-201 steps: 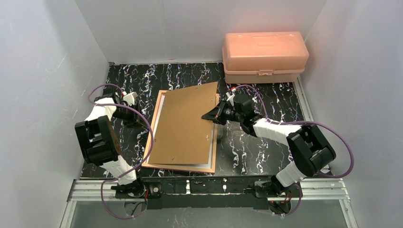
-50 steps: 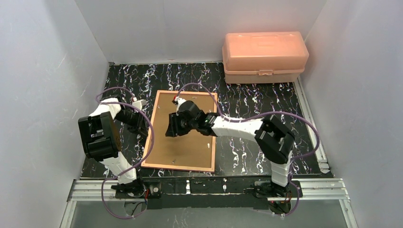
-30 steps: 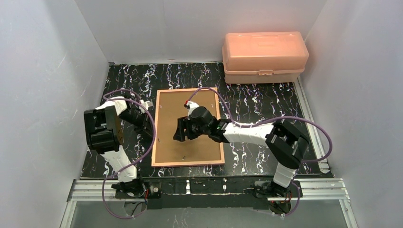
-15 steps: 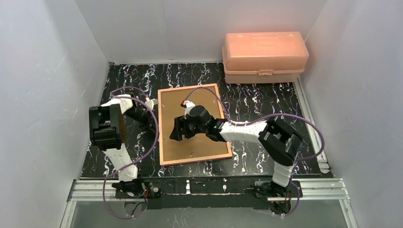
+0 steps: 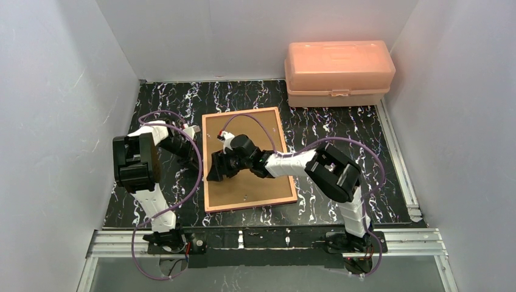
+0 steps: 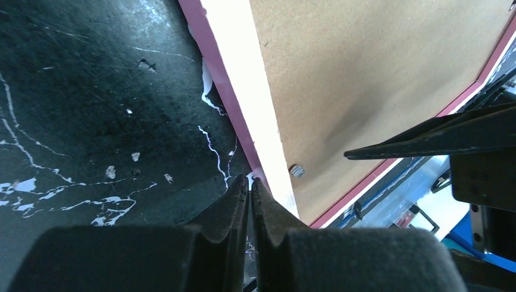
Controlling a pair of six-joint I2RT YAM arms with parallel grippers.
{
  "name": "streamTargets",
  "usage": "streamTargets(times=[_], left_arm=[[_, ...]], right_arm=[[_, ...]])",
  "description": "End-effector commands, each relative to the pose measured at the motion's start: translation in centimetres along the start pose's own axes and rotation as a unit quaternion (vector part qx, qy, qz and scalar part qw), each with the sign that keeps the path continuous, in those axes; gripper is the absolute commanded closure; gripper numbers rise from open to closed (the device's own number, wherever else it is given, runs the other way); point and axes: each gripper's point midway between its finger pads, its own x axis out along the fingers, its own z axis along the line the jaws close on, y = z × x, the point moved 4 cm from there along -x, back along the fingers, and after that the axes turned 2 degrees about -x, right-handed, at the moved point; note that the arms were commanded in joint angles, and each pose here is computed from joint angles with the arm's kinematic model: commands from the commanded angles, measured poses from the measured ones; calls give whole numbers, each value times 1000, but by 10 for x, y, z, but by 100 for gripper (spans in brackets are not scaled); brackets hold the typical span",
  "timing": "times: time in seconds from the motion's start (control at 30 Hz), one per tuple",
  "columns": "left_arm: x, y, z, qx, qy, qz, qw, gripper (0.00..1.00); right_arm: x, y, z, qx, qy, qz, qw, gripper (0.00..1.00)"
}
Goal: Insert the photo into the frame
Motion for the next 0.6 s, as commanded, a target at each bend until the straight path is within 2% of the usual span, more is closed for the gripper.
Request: streamTargets(times=[0.0,0.2,0.4,0.57], left_arm=[[-7,-7,-4,-8,14,-10,1000,95],[-17,-10,-13,-20,43,-22,999,94],[-14,-13,-15,-34,62,-24,997,79],[-5,-17,-4,-46,48,-14,998,78]], right_arm=[[11,-17,16,-23,-41,-19,999,26],[20,-14,15,-17,-53,-14,998,27],[21,-11,15,-12,-60,-13,998,28],[24,-9,14,-13,-58,-9,998,28]])
